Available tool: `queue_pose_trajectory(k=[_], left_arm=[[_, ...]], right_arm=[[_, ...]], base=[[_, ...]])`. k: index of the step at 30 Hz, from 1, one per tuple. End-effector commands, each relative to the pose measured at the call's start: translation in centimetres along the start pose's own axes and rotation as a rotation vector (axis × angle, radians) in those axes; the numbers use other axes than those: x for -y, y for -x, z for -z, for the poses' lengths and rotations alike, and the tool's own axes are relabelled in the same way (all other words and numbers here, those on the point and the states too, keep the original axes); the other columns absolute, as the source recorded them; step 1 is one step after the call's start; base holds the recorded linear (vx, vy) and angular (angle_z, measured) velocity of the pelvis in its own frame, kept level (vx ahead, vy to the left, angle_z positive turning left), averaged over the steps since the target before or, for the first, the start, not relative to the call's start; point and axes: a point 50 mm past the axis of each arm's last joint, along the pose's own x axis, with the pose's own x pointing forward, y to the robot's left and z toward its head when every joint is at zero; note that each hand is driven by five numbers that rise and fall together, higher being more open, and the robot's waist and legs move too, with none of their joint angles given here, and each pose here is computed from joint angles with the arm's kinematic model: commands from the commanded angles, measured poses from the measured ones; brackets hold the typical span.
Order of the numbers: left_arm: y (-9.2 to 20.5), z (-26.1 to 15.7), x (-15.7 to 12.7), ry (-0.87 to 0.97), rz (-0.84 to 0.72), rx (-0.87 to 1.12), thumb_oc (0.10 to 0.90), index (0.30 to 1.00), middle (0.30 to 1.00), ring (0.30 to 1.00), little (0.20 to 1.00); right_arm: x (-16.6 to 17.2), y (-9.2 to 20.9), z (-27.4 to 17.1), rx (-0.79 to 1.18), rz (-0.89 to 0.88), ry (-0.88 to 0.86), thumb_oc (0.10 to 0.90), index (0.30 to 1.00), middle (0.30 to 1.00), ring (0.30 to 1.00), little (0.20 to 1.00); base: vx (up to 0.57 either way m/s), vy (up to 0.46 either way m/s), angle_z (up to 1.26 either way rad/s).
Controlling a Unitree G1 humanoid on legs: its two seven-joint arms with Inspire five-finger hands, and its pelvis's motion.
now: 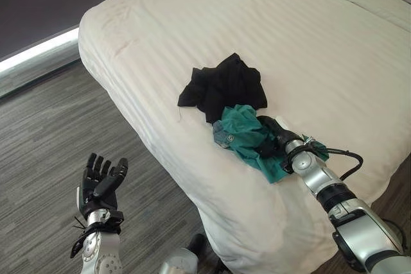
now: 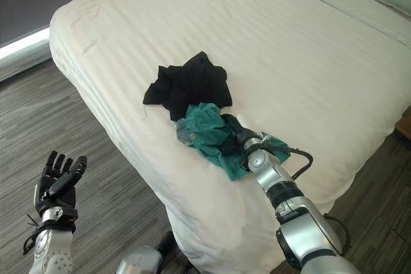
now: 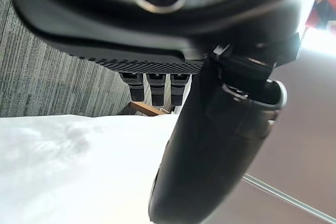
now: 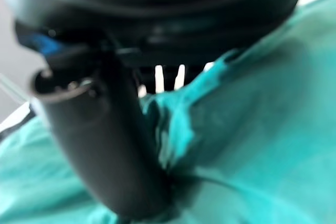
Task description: Pick up bed clothes into laundry basket.
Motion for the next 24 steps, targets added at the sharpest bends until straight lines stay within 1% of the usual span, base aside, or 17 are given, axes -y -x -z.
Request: queue_pose_trajectory(k=[1,4,5,7,8,10,11,13,15,17,18,20,24], left_arm=[[-0.8,-4.7,1.6,-0.036,0.114,0.223,0.8,0.9,0.9,0.9,0.9],[-0.9,-5.0,1.5,-0.043,0.108,0.237,0.8,0.9,0.9,0.9,0.9],[-1.0,-5.4,1.3,-0.042,0.082,0.263,0.8,0.9,0.9,0.9,0.9],[-1.0,-5.5,1.3,-0.043,0.073,0.269,0.8,0.9,0.9,0.9,0.9],[-1.1,-5.7,1.1,-0.051,0.052,0.283,0.8,0.9,0.9,0.9,0.9],[-1.1,-5.7,1.2,-0.05,0.05,0.288,0.8,0.9,0.9,0.9,0.9],[-1.0,-5.9,1.1,-0.054,0.04,0.296,0.8,0.9,0.9,0.9,0.9],[-1.1,-6.1,0.8,-0.058,0.019,0.313,0.8,0.9,0.9,0.9,0.9],[-1.2,-6.5,0.8,-0.067,0.008,0.33,0.8,0.9,0.9,0.9,0.9],[-1.5,-6.9,1.3,-0.069,0.025,0.352,0.8,0.9,0.9,0.9,0.9],[-1.6,-7.1,2.0,-0.059,0.05,0.366,0.8,0.9,0.9,0.9,0.9],[-1.6,-7.8,3.5,-0.039,0.104,0.406,0.8,0.9,0.9,0.9,0.9],[-1.6,-9.1,4.3,0.021,0.101,0.471,0.8,0.9,0.9,0.9,0.9]], right_arm=[[-1.0,0.6,2.3,-0.085,-0.077,0.187,0.4,0.3,0.3,0.3,0.3],[-0.8,1.3,2.8,-0.064,-0.063,0.196,0.4,0.3,0.3,0.3,0.3],[-0.4,2.4,2.6,-0.007,-0.025,0.163,0.4,0.3,0.3,0.3,0.3],[-0.3,3.2,2.8,0.012,-0.011,0.148,0.4,0.3,0.3,0.3,0.3],[0.2,4.6,3.2,0.043,0.026,0.106,0.4,0.3,0.3,0.3,0.3],[0.5,5.4,3.8,0.037,0.053,0.074,0.4,0.3,0.3,0.3,0.3],[1.2,6.0,4.1,0.045,0.095,0.039,0.4,0.3,0.3,0.3,0.3],[2.8,8.4,5.7,0.026,0.226,-0.094,0.4,0.3,0.3,0.3,0.3],[3.5,10.0,6.8,-0.002,0.3,-0.143,0.4,0.3,0.3,0.3,0.3],[4.6,11.4,7.6,-0.003,0.414,-0.233,0.4,0.3,0.3,0.3,0.3],[5.1,12.1,7.8,0.002,0.46,-0.256,0.4,0.3,0.3,0.3,0.3],[5.4,12.9,8.5,-0.026,0.516,-0.26,0.4,0.3,0.3,0.3,0.3],[5.3,14.5,9.9,-0.088,0.595,-0.334,0.4,0.3,0.3,0.3,0.3]], base=[[0.02,0.007,0.05],[0.03,0.006,0.09],[0.02,0.003,0.1],[0.04,0.006,0.11],[0.04,0.001,0.08],[0.02,-0.001,0.01],[0.03,-0.002,-0.07],[0.02,-0.002,0.08],[0.02,-0.006,0.09],[-0.08,0.005,-0.02],[-0.1,0.017,0.02],[-0.05,0.061,0.04],[0.09,0.182,-0.25]])
